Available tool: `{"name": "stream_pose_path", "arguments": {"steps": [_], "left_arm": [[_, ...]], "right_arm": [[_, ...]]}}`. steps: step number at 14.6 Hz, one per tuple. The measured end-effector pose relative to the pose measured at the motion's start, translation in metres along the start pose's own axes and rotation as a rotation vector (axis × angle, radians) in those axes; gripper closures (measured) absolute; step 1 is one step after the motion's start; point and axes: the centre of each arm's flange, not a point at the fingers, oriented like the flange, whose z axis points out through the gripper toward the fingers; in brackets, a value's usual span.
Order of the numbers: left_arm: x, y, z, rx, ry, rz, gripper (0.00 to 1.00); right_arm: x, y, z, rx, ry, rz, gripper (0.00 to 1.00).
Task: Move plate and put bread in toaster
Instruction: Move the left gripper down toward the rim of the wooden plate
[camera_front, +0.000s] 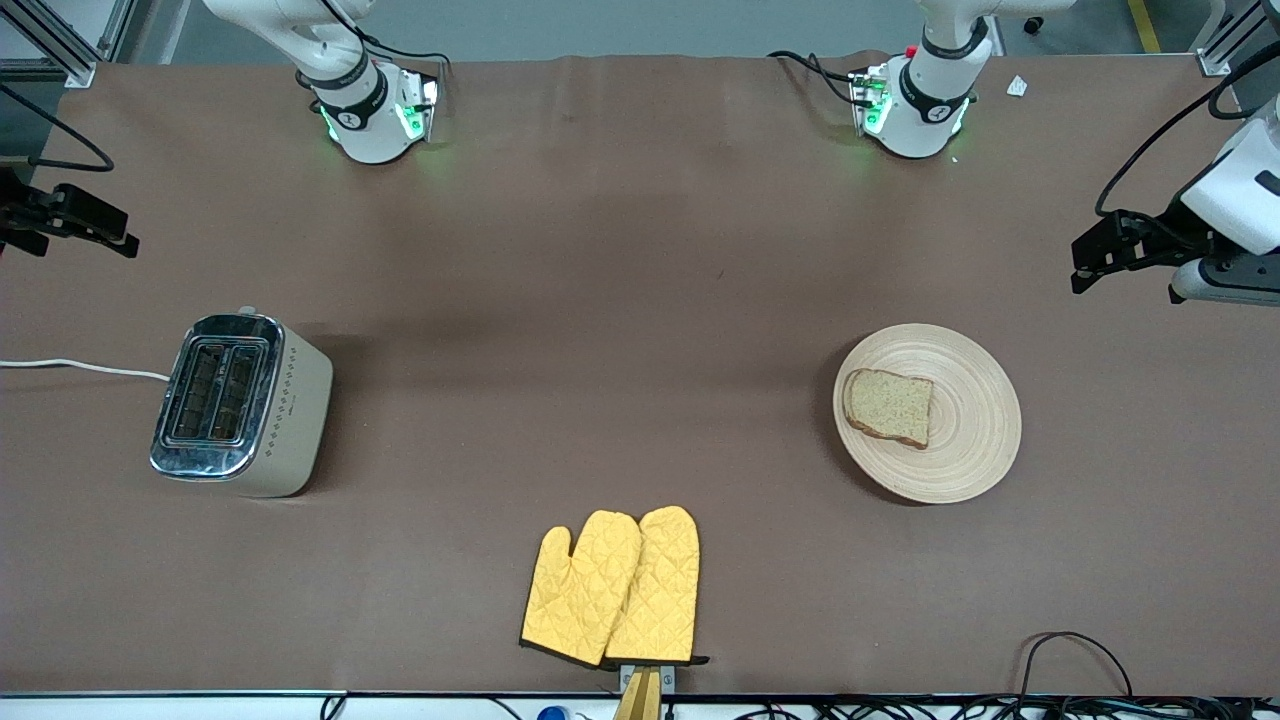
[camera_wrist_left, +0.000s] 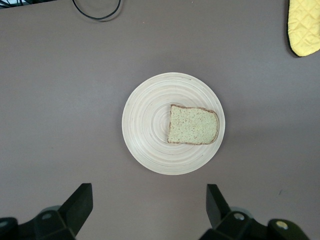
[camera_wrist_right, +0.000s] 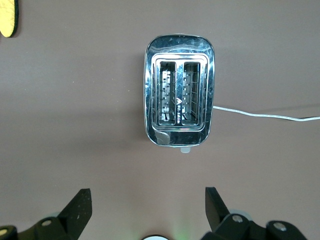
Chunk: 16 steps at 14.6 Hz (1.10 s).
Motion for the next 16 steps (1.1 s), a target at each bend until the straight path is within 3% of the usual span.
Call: {"name": "stream_pose_path", "arguments": {"steps": [6,10,12,16], "left_arm": [[0.000,0.001,0.001,0.000,-0.003,0.001,0.00],[0.010,-0.011,0.038,-0.013,-0.088,0.006,0.00],[0.016,-0.043,0.067,-0.105,-0.129,-0.039,0.00],[0.016,-0.153,0.170,-0.374,-0.207,-0.121,0.00]], "right_arm": [[0.000,0.000,0.000,0.000,-0.004,0.000,0.00],[-0.001,-0.004,0.001,0.000,-0.007,-0.007,0.00],[-0.001,-0.008,0.001,-0.001,-0.009,-0.014,0.00],[-0.001,-0.009,0.001,-0.001,-0.010,-0.015,0.00]]}}
